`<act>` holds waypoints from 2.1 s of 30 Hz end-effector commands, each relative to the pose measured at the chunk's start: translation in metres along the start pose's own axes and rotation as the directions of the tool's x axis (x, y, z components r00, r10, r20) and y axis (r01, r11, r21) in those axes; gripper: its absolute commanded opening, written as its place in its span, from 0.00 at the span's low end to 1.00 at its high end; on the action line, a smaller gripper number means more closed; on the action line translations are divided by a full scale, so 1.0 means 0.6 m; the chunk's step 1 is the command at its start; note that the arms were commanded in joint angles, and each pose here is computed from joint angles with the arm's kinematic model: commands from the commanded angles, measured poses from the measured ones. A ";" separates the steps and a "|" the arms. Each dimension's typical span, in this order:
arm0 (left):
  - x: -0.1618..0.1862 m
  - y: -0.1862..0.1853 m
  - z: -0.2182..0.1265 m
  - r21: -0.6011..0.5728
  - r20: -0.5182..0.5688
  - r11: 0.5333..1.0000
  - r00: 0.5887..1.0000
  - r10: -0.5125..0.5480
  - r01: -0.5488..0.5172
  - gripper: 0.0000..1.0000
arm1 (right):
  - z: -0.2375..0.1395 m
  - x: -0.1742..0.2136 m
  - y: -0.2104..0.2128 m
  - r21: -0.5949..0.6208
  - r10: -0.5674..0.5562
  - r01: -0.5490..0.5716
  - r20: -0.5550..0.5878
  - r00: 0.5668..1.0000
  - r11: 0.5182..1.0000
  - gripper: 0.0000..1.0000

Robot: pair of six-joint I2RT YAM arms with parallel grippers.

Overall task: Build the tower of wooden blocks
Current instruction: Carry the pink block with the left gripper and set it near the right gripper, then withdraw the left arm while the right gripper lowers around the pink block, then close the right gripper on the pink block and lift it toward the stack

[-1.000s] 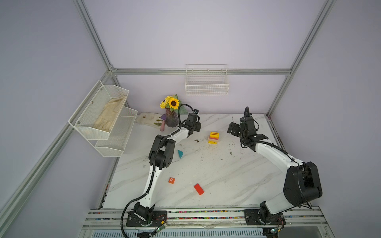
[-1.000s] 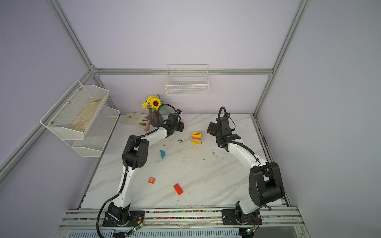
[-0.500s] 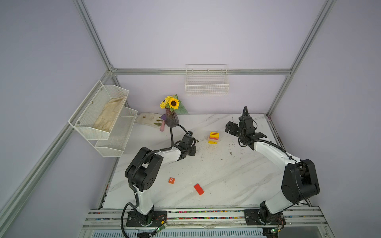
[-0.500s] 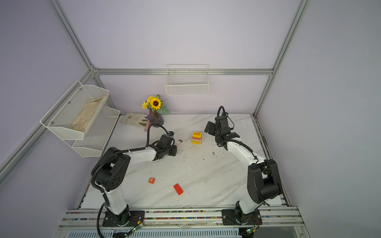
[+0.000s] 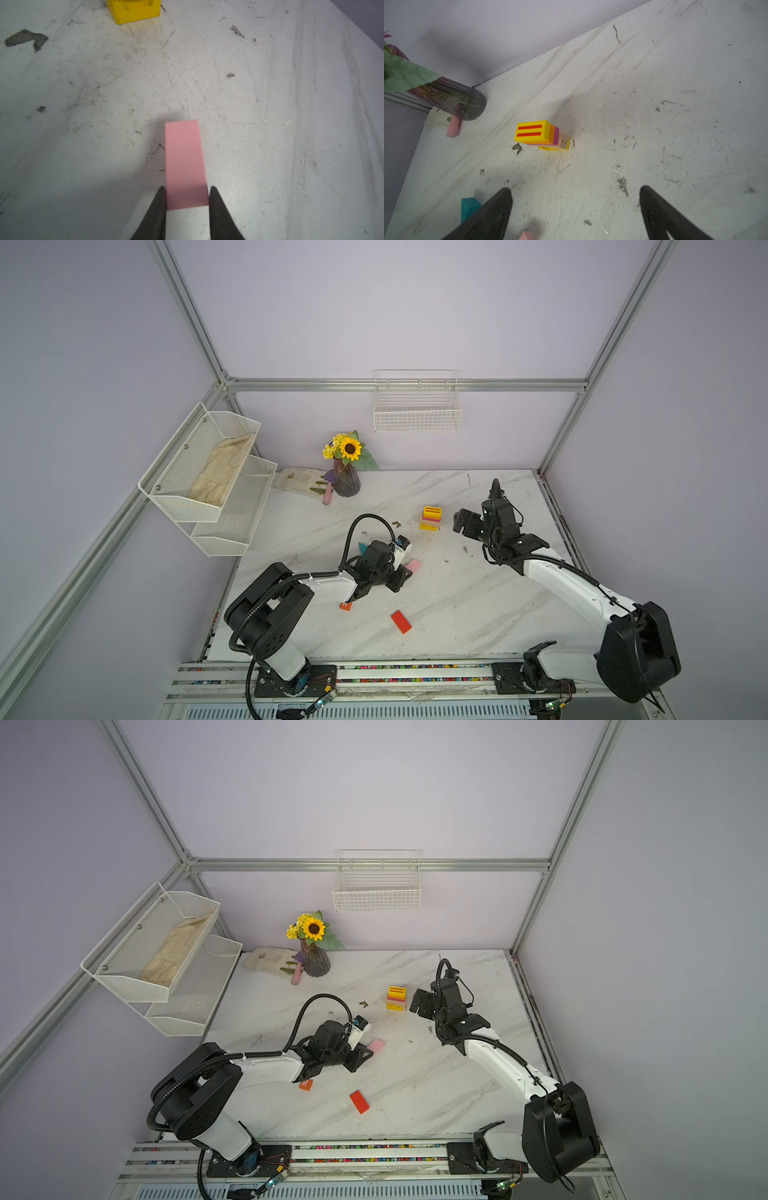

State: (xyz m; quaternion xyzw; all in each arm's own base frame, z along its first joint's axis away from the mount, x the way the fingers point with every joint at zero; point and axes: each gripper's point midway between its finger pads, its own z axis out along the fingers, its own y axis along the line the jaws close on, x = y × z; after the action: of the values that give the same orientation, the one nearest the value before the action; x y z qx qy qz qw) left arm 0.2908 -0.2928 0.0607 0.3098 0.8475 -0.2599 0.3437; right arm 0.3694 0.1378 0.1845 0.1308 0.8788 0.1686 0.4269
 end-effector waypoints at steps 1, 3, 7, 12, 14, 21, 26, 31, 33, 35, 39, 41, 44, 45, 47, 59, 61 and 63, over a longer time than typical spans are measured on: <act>-0.022 -0.041 -0.011 0.124 0.091 0.982 0.987 0.129 -0.140 0.14 | -0.001 0.044 -0.015 0.019 0.013 -0.012 -0.050 0.999 1.000 0.97; -0.025 -0.044 -0.008 0.132 0.094 0.979 0.985 0.146 -0.157 0.18 | -0.002 0.070 -0.009 -0.016 0.019 -0.021 -0.073 0.997 1.000 0.94; -0.016 -0.047 0.000 0.148 0.070 0.973 0.983 0.171 -0.180 0.25 | -0.001 0.120 0.023 -0.111 -0.003 -0.009 -0.104 0.995 0.994 0.89; -0.008 -0.040 0.015 0.135 0.055 0.969 0.978 0.203 -0.209 0.32 | 0.030 0.166 0.025 -0.112 -0.018 -0.001 -0.178 0.984 0.994 0.78; -0.006 -0.033 0.026 0.122 0.032 0.971 0.978 0.205 -0.208 0.32 | 0.039 0.175 0.026 -0.116 -0.018 -0.004 -0.191 0.982 0.993 0.75; 0.002 0.001 0.037 0.019 0.008 0.980 0.980 0.199 -0.199 0.66 | 0.067 0.201 0.038 -0.129 -0.042 0.012 -0.233 0.971 0.992 0.74; -0.007 0.029 0.021 -0.098 0.040 0.978 0.982 0.187 -0.182 0.77 | 0.075 0.211 0.054 -0.146 -0.078 0.043 -0.248 0.966 0.988 0.73; -0.008 0.070 0.016 -0.234 0.023 0.958 0.985 0.174 -0.163 0.77 | 0.071 0.218 0.066 -0.151 -0.107 0.070 -0.253 0.962 0.986 0.73; -0.011 0.071 0.012 -0.243 0.022 0.956 0.985 0.173 -0.162 0.75 | 0.069 0.222 0.068 -0.146 -0.122 0.087 -0.254 0.960 0.985 0.73; -0.022 0.066 0.002 -0.238 0.049 0.958 0.984 0.174 -0.158 0.76 | 0.067 0.228 0.070 -0.142 -0.144 0.110 -0.257 0.956 0.984 0.72; -0.047 0.044 -0.040 -0.212 0.134 0.967 0.975 0.176 -0.145 0.76 | 0.058 0.241 0.081 -0.150 -0.196 0.162 -0.259 0.946 0.975 0.77; -0.064 0.041 -0.075 -0.233 0.203 0.966 0.966 0.160 -0.112 0.77 | 0.056 0.250 0.089 -0.141 -0.220 0.188 -0.264 0.939 0.972 0.81; -0.094 0.066 -0.156 -0.331 0.358 0.942 0.931 0.072 0.054 0.78 | 0.056 0.267 0.104 -0.108 -0.246 0.224 -0.277 0.929 0.969 0.85; -0.097 0.081 -0.185 -0.375 0.395 0.920 0.918 0.045 0.116 0.78 | 0.057 0.276 0.111 -0.096 -0.259 0.242 -0.285 0.923 0.966 0.87; -0.094 0.121 -0.246 -0.466 0.461 0.844 0.887 -0.026 0.267 0.84 | 0.063 0.286 0.124 -0.058 -0.280 0.275 -0.290 0.915 0.960 0.91; 0.041 0.253 -0.468 -0.643 0.691 0.369 0.716 -0.097 0.671 0.99 | 0.103 0.356 0.134 0.087 -0.375 0.432 -0.362 0.853 0.898 0.89; 0.049 0.259 -0.473 -0.638 0.703 0.347 0.704 -0.101 0.687 0.99 | 0.102 0.358 0.131 0.100 -0.379 0.440 -0.362 0.852 0.892 0.87; 0.051 0.262 -0.474 -0.636 0.707 0.340 0.699 -0.103 0.693 0.99 | 0.101 0.359 0.131 0.104 -0.377 0.439 -0.361 0.853 0.892 0.82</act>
State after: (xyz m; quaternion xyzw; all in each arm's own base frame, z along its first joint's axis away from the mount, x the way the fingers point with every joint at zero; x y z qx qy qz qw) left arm 0.2696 -0.0046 0.1914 -0.1979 0.7724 0.0385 0.6023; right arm 0.2978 0.3096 0.0300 -0.0583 0.9558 0.0423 0.2849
